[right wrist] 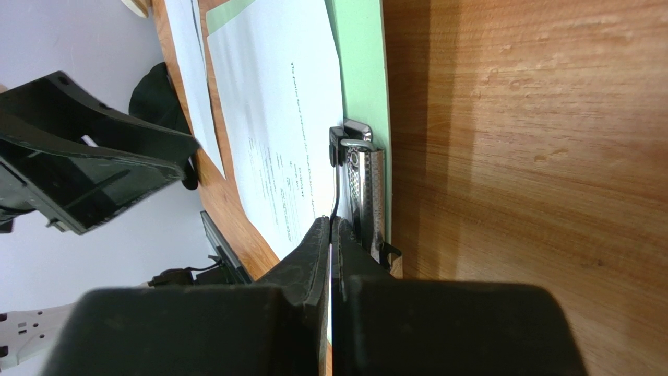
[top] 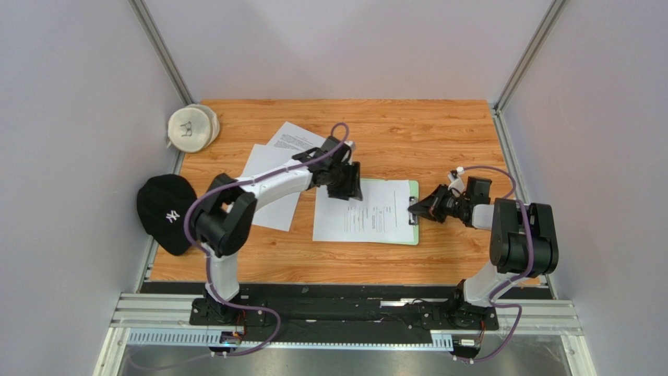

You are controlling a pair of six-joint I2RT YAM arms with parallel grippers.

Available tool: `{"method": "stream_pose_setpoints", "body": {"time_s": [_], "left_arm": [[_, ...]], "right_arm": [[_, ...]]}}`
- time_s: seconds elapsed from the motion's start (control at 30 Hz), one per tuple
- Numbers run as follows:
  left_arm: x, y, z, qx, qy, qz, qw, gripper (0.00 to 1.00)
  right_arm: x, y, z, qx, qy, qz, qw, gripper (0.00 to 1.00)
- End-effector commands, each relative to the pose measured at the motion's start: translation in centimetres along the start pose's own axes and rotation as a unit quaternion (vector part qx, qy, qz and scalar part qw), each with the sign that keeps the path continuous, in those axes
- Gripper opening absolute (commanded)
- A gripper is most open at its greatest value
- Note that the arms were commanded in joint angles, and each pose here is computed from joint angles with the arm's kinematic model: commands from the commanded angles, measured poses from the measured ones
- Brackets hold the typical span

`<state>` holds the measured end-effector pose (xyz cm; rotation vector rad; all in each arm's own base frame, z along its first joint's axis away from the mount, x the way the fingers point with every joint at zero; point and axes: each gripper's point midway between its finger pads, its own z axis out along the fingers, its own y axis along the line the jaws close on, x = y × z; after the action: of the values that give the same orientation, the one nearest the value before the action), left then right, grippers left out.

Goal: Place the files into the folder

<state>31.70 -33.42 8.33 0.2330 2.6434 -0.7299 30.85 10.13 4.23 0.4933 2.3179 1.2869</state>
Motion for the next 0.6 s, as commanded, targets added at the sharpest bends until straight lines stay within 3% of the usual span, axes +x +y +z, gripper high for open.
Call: {"method": "stream_pose_setpoints", "body": {"time_s": [0.0, 0.23, 0.57], "left_arm": [[1.1, -2.8, 4.5, 0.051, 0.028, -0.015, 0.998, 0.53], [2.2, -1.0, 7.9, 0.023, 0.048, -0.042, 0.998, 0.52], [3.3, 0.8, 8.3, -0.008, 0.053, -0.041, 0.998, 0.52]], "right_arm": [[-1.4, 1.6, 0.1, -0.024, -0.01, -0.031, 0.999, 0.0], [-1.4, 2.8, 0.2, -0.056, -0.01, -0.028, 0.998, 0.0], [-1.0, 4.2, 0.2, -0.105, 0.001, -0.022, 0.994, 0.0]]}}
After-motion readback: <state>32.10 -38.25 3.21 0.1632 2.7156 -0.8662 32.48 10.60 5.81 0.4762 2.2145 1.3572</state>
